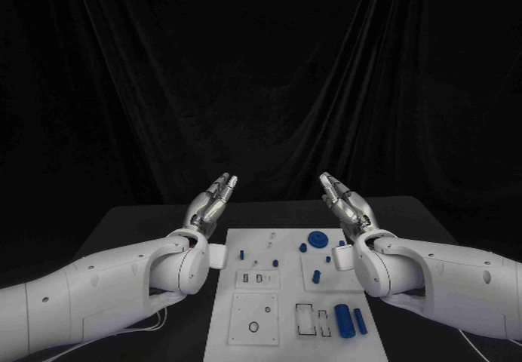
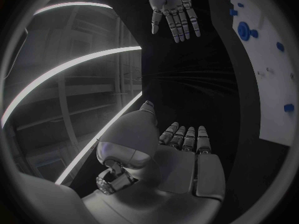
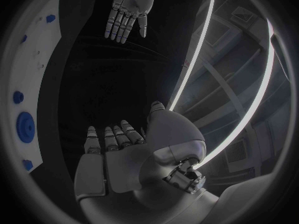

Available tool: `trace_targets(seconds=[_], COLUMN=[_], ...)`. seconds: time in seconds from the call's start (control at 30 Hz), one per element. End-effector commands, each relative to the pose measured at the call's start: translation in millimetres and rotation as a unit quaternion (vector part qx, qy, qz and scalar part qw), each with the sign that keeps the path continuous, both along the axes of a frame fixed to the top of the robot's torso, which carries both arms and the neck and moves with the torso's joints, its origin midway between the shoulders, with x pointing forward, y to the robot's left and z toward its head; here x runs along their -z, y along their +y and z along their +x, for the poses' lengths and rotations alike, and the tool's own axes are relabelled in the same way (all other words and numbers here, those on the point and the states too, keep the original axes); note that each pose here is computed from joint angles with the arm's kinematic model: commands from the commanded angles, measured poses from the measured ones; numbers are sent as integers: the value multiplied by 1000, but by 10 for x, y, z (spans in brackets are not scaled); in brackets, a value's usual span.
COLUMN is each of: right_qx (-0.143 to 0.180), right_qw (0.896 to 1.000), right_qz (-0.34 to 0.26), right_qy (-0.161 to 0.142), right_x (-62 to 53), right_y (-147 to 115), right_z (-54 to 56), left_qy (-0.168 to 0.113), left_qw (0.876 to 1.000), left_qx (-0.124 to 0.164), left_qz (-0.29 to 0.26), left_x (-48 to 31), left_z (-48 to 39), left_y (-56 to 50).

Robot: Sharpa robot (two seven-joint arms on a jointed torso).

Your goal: Assemble the parts on the task board

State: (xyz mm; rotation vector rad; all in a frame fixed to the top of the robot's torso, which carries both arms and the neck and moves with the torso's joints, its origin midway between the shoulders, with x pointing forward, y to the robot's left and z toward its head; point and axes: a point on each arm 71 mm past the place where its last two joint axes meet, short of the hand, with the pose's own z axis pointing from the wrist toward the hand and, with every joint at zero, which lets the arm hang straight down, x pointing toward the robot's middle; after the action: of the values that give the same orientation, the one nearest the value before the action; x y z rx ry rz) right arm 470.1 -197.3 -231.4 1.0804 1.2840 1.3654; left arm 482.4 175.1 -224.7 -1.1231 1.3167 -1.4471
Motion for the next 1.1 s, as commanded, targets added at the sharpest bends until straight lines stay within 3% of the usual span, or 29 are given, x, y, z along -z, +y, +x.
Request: trace_targets(seconds=[0.03,0.23,0.47,0.5,0.7,0.8,0.87,0.93,1.03,1.1], right_qx=[-28,-28,-28,-120,-150,-179,-197,-219,-247,-262], right_qw=[999,999,999,991,988,981,972,956,920,884], right_qz=[40,40,40,42,0,-55,-102,-166,-267,-341], right_qy=[-25,-25,-25,-34,-46,-59,-76,-103,-149,-181], right_x=[-56,-56,-56,-93,-239,-382,-483,-602,-766,-880], right_y=[30,30,30,17,-39,-60,-59,-52,-23,4], right_z=[1,1,1,18,99,160,196,227,262,290], left_qy=[-30,-44,-49,-49,-38,-43,-48,-53,-59,-61], left_qw=[993,985,980,972,966,965,965,965,966,966], left_qx=[73,111,126,155,176,185,187,187,187,189], left_qz=[-93,-128,-143,-171,-184,-184,-179,-174,-169,-166], left_x=[-119,-173,-198,-218,-236,-304,-352,-412,-485,-534], left_z=[33,83,104,79,32,37,42,44,55,68], left_y=[-97,-142,-157,-47,34,90,130,178,219,241])
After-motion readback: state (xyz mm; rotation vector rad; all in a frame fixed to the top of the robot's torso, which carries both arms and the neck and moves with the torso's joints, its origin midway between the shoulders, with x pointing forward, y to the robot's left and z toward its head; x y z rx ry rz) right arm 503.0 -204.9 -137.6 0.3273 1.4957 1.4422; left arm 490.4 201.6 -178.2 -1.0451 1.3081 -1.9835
